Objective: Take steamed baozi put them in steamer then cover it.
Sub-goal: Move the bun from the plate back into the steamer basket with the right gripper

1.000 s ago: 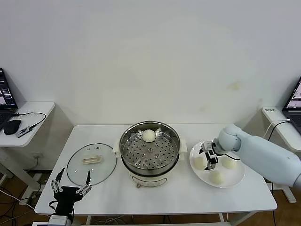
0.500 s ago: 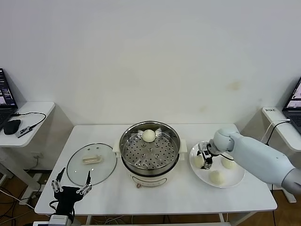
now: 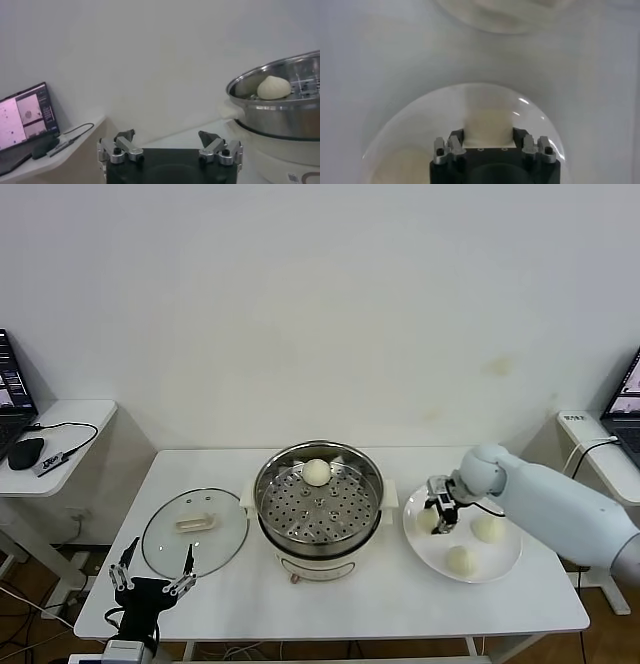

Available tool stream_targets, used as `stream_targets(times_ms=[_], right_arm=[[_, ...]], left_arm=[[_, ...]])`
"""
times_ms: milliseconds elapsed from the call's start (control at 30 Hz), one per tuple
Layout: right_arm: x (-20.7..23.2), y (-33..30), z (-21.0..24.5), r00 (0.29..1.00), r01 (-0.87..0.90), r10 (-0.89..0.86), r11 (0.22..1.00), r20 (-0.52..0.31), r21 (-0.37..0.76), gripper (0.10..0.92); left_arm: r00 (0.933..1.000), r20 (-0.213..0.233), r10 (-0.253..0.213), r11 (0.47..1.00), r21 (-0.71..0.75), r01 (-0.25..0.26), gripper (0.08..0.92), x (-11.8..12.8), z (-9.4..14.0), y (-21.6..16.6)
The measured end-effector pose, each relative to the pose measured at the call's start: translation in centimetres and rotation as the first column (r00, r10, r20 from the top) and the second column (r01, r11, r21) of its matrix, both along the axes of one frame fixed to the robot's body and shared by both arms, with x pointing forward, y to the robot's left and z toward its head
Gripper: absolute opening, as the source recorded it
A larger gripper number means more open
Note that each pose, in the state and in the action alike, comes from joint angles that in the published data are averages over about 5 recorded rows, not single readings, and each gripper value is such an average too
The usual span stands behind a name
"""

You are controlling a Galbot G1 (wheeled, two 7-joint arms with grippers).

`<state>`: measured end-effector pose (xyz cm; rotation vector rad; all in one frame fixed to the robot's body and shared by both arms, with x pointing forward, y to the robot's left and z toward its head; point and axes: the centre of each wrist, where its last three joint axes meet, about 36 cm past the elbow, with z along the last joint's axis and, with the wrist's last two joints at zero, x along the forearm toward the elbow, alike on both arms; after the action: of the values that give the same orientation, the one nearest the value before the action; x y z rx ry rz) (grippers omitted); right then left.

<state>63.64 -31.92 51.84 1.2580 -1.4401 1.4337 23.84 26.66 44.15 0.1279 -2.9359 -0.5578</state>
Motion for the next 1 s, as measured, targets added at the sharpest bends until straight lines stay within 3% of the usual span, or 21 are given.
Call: stream_targets(times_ms=[267, 567, 767, 1000], right_arm=[[0.0, 1.2, 8.7, 0.997, -0.025, 0.022, 0.999, 0.076, 0.035, 0.618], [-0.7, 7.7, 16.9, 0.989, -0.086, 0.071, 0.991, 0.129, 0.107, 0.619], [-0.8, 13.6, 18.3, 0.989, -0.110, 0.093, 0.982, 0.112, 0.151, 0.620], [-0.4, 20.3, 16.4, 0.991, -0.121, 0.109, 0.979, 0.075, 0.164, 0.620]], left_arm=[[0.9998, 0.013, -0.013, 1.000, -0.004, 0.013, 0.823, 0.2, 0.3, -0.2], [0.9997, 0.020, -0.016, 1.000, -0.009, 0.017, 0.823, 0.2, 0.5, -0.3], [0.9995, 0.030, -0.005, 1.000, -0.012, 0.005, 0.823, 0.1, 0.9, -0.2], [0.9992, 0.037, 0.013, 1.000, -0.014, -0.012, 0.823, 0.1, 1.1, 0.0]])
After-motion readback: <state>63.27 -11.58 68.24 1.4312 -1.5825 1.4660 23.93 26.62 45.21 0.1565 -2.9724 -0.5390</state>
